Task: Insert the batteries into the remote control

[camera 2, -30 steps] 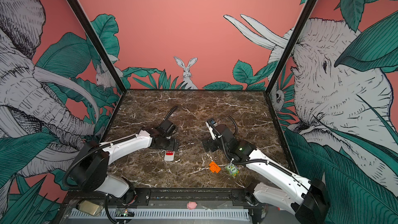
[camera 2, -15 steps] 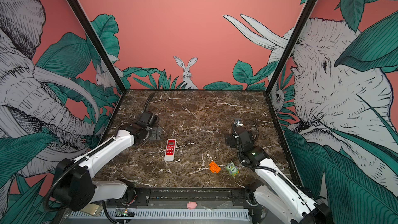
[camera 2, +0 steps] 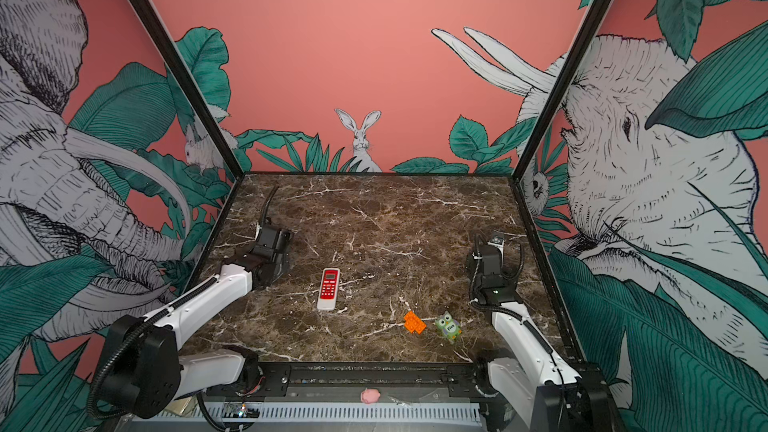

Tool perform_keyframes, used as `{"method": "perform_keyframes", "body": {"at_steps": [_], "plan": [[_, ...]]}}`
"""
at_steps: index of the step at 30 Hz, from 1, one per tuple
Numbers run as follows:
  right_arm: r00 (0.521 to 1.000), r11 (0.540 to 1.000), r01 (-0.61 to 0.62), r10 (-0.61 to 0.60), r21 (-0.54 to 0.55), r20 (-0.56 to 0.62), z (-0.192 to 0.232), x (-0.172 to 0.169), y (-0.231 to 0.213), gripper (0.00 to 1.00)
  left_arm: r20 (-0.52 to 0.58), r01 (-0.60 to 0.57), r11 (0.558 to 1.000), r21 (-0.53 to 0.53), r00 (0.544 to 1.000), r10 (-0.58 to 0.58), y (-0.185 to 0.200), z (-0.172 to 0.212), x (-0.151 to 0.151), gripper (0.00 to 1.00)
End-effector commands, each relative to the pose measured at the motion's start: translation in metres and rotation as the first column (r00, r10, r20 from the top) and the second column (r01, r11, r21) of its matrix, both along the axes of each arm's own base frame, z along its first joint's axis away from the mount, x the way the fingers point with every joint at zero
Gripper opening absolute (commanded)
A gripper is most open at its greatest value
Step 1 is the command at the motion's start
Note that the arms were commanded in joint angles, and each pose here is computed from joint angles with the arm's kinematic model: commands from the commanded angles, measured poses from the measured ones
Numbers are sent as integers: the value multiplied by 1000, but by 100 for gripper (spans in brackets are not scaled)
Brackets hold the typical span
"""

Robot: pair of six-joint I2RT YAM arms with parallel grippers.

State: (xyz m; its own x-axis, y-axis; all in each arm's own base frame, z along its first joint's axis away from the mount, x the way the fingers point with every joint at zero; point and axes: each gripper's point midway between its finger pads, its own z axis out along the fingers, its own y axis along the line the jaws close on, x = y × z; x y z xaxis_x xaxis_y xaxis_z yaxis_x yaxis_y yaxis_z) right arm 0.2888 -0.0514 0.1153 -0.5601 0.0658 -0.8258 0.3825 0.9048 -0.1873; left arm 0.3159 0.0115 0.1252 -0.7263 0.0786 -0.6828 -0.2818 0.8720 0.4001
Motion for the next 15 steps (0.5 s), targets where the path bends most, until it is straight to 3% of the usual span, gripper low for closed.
{"method": "perform_keyframes", "body": {"at_steps": [1,9,15], "plan": [[986,997,-26,38,-73,162,26,16,-3,99,104,5,998,61,995,-11,8,16,15,99],[975,994,-86,98,-66,198,6,39,1,99,266,113,994,-10,958,-106,10,-7,39,100],[946,990,-129,141,-61,292,12,59,6,99,386,126,992,19,914,-123,11,2,58,100]]}}
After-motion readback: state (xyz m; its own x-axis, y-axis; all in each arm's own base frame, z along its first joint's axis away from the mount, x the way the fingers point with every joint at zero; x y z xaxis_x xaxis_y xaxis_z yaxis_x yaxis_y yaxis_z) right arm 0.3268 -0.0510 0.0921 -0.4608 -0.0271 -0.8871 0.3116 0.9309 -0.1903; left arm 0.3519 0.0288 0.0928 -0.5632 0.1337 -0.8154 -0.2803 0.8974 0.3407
